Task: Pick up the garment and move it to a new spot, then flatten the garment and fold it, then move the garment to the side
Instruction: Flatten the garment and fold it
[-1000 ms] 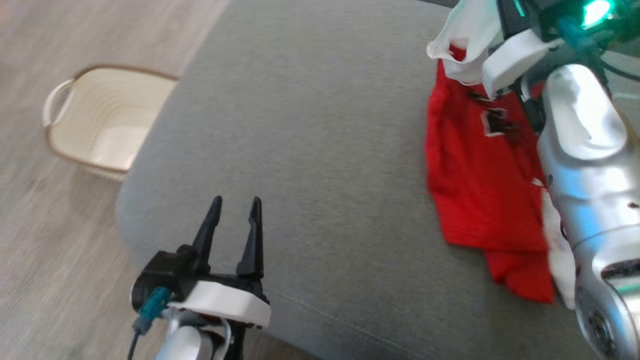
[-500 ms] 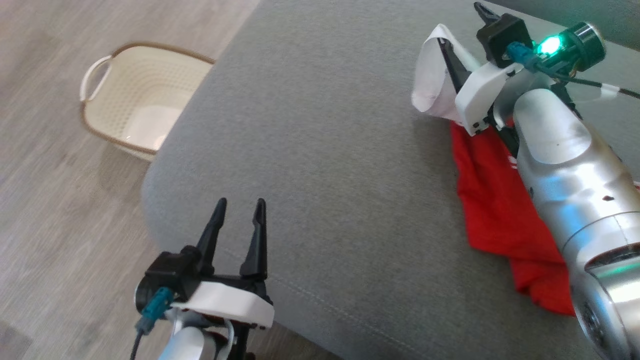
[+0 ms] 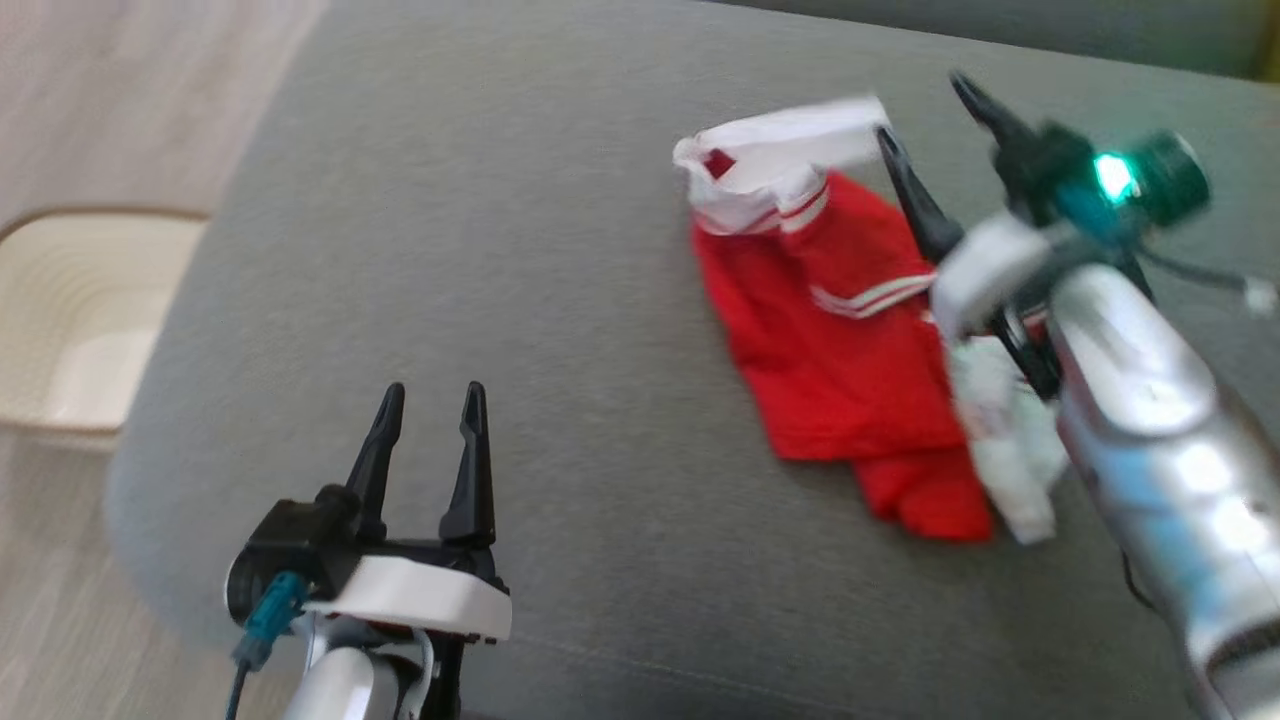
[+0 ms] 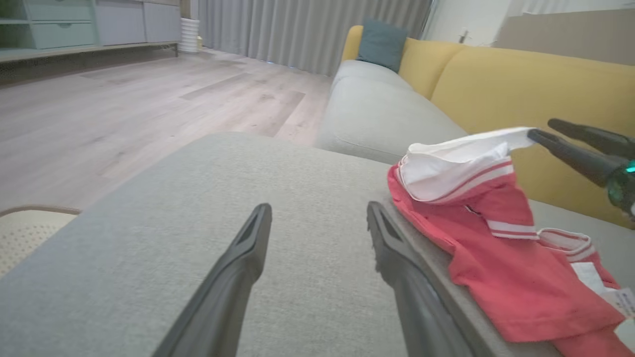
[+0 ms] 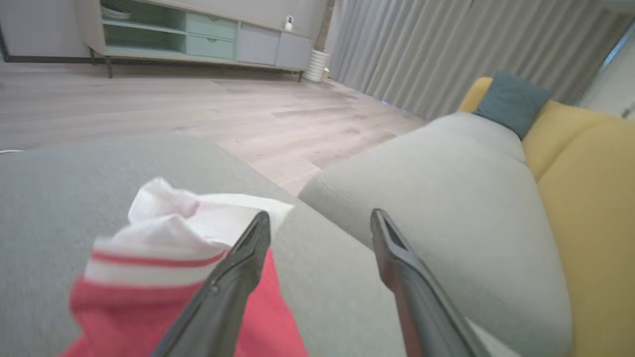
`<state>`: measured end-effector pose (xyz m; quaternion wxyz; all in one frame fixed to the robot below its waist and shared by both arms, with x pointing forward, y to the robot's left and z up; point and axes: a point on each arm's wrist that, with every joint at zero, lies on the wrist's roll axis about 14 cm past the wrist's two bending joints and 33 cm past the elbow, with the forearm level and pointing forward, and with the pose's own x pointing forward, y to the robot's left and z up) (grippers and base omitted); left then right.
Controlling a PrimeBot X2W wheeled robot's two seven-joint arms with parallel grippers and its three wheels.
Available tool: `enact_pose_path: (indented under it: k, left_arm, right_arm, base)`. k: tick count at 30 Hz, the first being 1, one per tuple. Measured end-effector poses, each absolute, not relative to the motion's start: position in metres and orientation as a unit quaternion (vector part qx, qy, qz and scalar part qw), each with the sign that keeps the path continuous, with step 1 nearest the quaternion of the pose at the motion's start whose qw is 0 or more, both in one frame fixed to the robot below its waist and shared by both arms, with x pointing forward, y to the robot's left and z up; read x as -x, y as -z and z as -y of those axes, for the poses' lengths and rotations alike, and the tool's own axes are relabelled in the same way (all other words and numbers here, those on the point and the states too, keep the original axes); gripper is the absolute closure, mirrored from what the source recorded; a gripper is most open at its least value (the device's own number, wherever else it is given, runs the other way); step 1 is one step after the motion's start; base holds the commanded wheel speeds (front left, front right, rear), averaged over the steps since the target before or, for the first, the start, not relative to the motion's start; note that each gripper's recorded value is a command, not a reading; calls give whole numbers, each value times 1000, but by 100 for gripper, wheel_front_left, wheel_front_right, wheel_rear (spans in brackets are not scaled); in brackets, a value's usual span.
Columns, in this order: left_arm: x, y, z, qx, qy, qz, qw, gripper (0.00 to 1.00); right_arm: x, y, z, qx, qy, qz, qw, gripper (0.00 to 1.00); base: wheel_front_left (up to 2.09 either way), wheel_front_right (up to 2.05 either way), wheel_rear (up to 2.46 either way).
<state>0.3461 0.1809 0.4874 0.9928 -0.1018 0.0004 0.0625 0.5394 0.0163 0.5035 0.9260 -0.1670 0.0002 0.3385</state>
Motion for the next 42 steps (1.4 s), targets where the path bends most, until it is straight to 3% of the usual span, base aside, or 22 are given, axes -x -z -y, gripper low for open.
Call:
enact_pose_path:
  k: [12, 19, 30, 31, 32, 34, 35, 42]
  left_arm:
    - [-371, -481, -137, 108, 13, -11, 994, 0]
    - [-371, -475, -143, 106, 3, -19, 994, 0]
    - [-370, -471, -157, 100, -19, -24, 994, 0]
    - [-369, -471, -158, 100, -21, -24, 994, 0]
    - [-369, -470, -159, 100, -23, -25, 994, 0]
    - [-369, -470, -161, 99, -25, -26, 994, 0]
    - [-369, -469, -161, 99, -25, -26, 994, 0]
    - [-371, -468, -160, 100, -24, -29, 994, 0]
  right_arm:
    - [-503, -451, 120, 146, -227, -75, 960, 0]
    - [-468, -391, 126, 140, -232, -181, 945, 0]
    - [-477, -360, 129, 136, -211, -280, 927, 0]
    - [-480, -361, 127, 133, -211, -281, 927, 18]
    - [-483, -362, 125, 130, -212, -282, 927, 57]
    - [-483, -361, 122, 127, -216, -284, 925, 90]
    - [-483, -361, 120, 127, -218, -284, 925, 100]
    - [-508, -382, 136, 157, -208, -252, 932, 100]
  base:
    - [0, 0, 0]
    - [0, 0, 0]
    - [0, 0, 0]
    - [0, 0, 0]
    - [0, 0, 0]
    - [0, 0, 0]
    - [0, 0, 0]
    - [0, 0, 0]
